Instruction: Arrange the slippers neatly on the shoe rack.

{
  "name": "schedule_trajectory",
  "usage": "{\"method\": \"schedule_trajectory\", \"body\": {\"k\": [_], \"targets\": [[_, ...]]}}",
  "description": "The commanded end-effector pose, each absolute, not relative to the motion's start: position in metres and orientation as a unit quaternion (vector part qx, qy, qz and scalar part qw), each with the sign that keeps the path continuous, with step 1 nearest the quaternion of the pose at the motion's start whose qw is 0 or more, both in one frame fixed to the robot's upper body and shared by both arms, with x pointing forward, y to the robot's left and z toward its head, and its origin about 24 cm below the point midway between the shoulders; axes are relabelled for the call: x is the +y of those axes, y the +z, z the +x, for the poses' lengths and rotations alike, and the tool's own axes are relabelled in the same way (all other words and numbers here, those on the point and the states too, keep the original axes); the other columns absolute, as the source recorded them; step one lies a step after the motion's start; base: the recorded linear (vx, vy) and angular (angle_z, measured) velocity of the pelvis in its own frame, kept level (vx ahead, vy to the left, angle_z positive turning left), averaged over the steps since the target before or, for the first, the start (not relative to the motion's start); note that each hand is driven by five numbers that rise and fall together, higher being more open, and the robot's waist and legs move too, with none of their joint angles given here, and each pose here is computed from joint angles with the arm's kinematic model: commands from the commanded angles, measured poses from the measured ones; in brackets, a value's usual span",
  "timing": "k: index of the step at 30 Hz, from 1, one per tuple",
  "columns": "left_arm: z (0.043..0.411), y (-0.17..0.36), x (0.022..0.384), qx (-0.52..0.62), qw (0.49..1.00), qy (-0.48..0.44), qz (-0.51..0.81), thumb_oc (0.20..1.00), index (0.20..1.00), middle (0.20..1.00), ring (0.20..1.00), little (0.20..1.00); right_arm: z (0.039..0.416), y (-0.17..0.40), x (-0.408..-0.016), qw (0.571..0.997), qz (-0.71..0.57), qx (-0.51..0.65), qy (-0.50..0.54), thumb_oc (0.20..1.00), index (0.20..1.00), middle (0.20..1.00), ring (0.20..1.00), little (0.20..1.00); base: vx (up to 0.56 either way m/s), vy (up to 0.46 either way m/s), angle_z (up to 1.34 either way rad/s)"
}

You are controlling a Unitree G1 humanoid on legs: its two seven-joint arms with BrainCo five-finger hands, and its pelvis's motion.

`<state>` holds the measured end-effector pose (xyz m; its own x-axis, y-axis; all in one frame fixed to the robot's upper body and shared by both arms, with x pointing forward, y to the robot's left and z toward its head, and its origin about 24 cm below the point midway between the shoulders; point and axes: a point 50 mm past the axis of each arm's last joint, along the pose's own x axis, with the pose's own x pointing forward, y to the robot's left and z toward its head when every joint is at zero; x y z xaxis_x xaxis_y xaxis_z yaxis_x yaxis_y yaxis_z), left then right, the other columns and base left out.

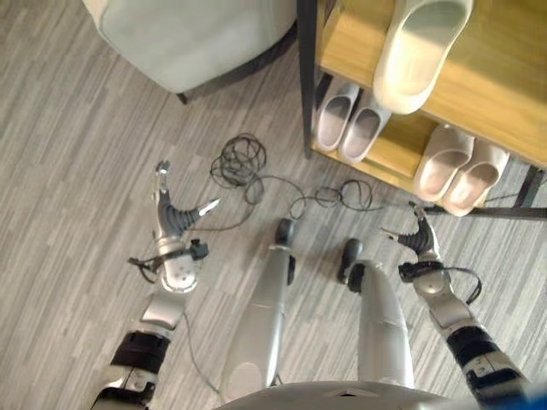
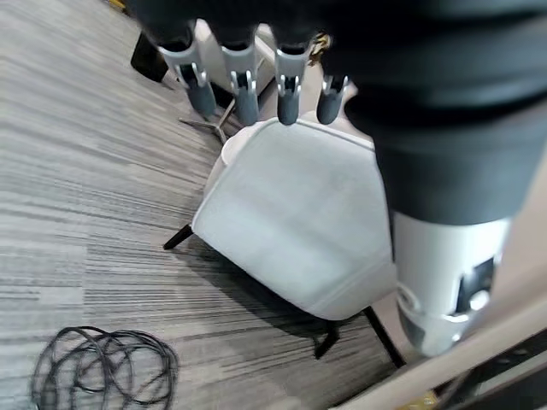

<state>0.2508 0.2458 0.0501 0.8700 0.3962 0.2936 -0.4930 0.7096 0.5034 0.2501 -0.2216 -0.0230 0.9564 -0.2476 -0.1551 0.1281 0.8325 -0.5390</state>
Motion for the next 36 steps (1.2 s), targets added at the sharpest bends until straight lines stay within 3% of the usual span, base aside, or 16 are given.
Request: {"method": "schedule_trajectory", "body": {"k": [1, 9, 13, 15, 22, 36], "targets": [[0.247, 0.072, 0.244, -0.137, 0.923, 0.203, 0.297, 1.0, 1.0, 1.0, 1.0, 1.0, 0.236, -0.02, -0.238, 0.944, -0.303, 0.104, -0.081, 1.0, 1.0, 1.0, 1.0, 1.0, 0.06, -0.029, 0.07], [0.239, 0.073, 0.229, -0.148, 0.93, 0.093, 0.324, 1.0, 1.0, 1.0, 1.0, 1.0, 0.195, -0.053, -0.241, 0.932, -0.311, 0.184, -0.03, 1.0, 1.0, 1.0, 1.0, 1.0, 0.06, -0.014, 0.02], [0.235, 0.069, 0.221, -0.133, 0.953, 0.061, 0.264, 1.0, 1.0, 1.0, 1.0, 1.0, 0.18, -0.064, -0.24, 0.927, -0.306, 0.215, -0.016, 1.0, 1.0, 1.0, 1.0, 1.0, 0.08, -0.03, 0.01], [0.229, 0.065, 0.205, -0.116, 0.966, -0.018, 0.232, 1.0, 1.0, 1.0, 1.0, 1.0, 0.159, -0.081, -0.239, 0.916, -0.304, 0.264, -0.007, 1.0, 1.0, 1.0, 1.0, 1.0, 0.13, -0.038, 0.0], [0.204, 0.045, 0.189, -0.038, 0.975, -0.141, 0.166, 1.0, 1.0, 1.0, 1.0, 1.0, 0.126, -0.105, -0.233, 0.9, -0.28, 0.334, 0.009, 1.0, 1.0, 1.0, 1.0, 1.0, 0.09, -0.052, -0.05], [0.185, 0.015, 0.148, 0.038, 0.932, -0.31, 0.182, 1.0, 1.0, 1.0, 1.0, 1.0, 0.119, -0.106, -0.224, 0.905, -0.242, 0.35, 0.03, 1.0, 1.0, 1.0, 1.0, 1.0, 0.0, -0.04, -0.07]]}}
